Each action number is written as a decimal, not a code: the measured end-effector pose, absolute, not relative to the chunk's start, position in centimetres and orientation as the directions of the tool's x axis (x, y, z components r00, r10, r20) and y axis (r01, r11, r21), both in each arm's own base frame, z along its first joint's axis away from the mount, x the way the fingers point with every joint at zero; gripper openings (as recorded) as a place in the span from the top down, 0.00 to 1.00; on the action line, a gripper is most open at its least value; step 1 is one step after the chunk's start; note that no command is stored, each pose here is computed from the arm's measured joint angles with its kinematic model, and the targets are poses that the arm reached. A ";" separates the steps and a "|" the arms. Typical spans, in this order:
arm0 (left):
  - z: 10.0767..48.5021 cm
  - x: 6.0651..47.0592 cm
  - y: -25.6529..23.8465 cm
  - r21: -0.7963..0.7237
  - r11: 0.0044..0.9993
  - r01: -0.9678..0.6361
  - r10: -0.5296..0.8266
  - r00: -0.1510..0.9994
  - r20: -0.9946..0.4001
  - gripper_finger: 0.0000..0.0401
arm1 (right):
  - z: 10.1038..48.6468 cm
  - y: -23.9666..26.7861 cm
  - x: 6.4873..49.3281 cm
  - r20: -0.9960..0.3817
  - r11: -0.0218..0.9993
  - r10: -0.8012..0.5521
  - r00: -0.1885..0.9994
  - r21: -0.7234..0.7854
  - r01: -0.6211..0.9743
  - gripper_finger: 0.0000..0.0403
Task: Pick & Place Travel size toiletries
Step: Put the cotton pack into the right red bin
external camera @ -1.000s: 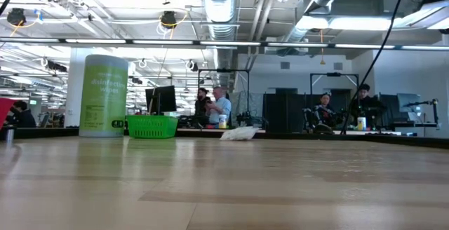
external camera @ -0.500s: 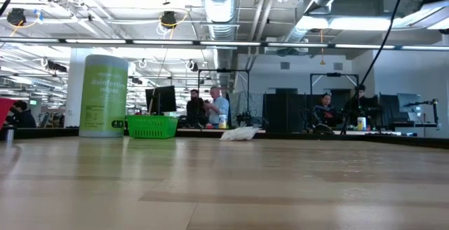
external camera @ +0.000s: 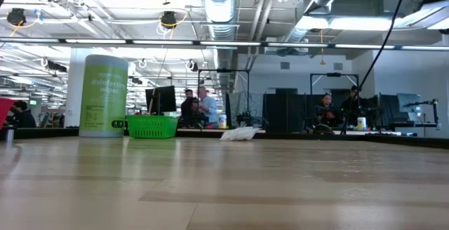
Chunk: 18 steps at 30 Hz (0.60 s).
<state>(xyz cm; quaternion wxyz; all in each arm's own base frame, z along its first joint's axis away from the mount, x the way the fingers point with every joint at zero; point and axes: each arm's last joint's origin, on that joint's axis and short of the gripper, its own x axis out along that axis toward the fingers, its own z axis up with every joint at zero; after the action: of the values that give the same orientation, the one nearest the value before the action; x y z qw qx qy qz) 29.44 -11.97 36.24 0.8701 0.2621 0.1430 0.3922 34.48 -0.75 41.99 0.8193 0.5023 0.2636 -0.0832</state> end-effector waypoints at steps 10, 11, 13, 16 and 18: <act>36.4 28.8 -13.5 0.254 0.739 -0.624 0.656 0.753 -0.058 0.33 | 42.4 0.0 31.7 -0.601 0.591 0.183 0.778 0.700 0.401 1.00; 36.5 28.8 -13.4 0.182 0.779 -0.599 0.618 0.784 -0.065 0.33 | 42.5 0.3 31.5 -0.603 0.607 0.207 0.770 0.697 0.383 1.00; 36.7 29.0 -13.2 0.061 0.849 -0.525 0.529 0.845 -0.085 0.34 | 42.8 1.0 30.8 -0.606 0.629 0.256 0.753 0.696 0.346 1.00; 36.4 29.6 -12.6 -0.052 0.910 -0.412 0.403 0.907 -0.123 0.37 | 42.6 2.0 29.6 -0.655 0.654 0.319 0.685 0.675 0.342 1.00; 36.3 30.0 -12.3 -0.103 0.936 -0.337 0.321 0.936 -0.147 0.38 | 42.1 2.5 28.7 -0.708 0.671 0.350 0.614 0.647 0.363 1.00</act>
<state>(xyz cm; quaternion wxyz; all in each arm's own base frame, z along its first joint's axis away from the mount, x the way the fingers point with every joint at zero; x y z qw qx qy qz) 30.00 -12.30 36.28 0.9818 -0.0634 0.0638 0.1675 28.74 2.50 42.14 0.8014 0.4056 0.4395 -0.0040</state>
